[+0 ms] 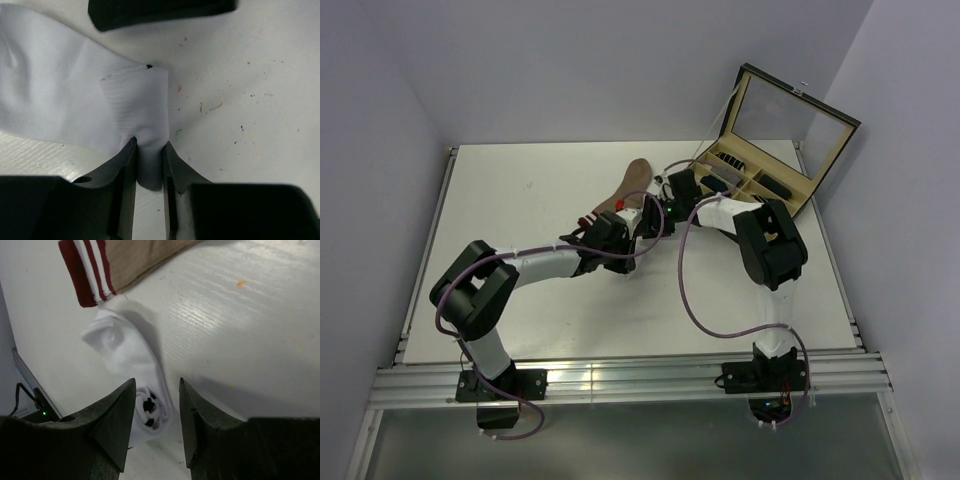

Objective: Roll the socks
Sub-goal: Roll the sock at the center of the board.

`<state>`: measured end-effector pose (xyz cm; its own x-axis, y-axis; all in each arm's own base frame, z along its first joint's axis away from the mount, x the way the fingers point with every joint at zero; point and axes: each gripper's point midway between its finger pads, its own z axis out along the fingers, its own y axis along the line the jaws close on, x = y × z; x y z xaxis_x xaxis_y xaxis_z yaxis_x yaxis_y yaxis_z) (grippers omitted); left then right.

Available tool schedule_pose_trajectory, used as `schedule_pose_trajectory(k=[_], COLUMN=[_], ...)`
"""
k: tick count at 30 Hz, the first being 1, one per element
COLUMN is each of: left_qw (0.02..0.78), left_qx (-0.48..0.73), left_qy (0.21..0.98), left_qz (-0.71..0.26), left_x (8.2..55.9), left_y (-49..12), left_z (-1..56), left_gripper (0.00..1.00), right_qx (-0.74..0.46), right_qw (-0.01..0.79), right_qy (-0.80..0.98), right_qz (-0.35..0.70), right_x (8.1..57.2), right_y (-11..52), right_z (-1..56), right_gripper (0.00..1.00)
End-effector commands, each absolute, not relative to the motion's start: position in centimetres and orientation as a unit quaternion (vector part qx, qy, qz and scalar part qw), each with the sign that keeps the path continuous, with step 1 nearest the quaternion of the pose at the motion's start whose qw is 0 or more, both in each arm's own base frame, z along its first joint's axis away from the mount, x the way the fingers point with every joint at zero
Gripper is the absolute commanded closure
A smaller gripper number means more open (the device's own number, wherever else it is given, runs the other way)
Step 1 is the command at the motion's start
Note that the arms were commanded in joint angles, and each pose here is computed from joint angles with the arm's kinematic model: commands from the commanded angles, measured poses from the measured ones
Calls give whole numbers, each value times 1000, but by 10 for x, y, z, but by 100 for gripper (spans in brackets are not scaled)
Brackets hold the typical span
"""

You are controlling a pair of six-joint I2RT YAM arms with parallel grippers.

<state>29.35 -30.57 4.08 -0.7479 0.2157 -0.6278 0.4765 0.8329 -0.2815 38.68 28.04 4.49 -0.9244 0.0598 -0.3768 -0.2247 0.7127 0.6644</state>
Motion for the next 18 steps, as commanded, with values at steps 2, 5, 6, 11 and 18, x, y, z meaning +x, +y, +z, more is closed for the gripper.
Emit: schedule_pose_trajectory(k=[2, 5, 6, 11, 18], left_qw=[298, 300, 302, 308, 309], left_qx=[208, 216, 219, 240, 271], left_qy=[900, 895, 893, 879, 865], left_qz=[-241, -247, -250, -274, -288], left_x=[285, 284, 284, 281, 282], left_y=[-311, -313, -314, -322, -331], left_z=[48, 51, 52, 57, 60], left_gripper=[99, 100, 100, 99, 99], right_qx=[-111, -120, -120, -127, -145], right_qw=[169, 156, 153, 135, 110], right_qy=[895, 896, 897, 903, 909], right_qz=[397, 399, 398, 388, 376], right_x=[380, 377, 376, 369, 358], right_y=[311, 317, 318, 317, 319], right_z=[50, 43, 41, 32, 20], right_gripper=[53, 55, 58, 71, 88])
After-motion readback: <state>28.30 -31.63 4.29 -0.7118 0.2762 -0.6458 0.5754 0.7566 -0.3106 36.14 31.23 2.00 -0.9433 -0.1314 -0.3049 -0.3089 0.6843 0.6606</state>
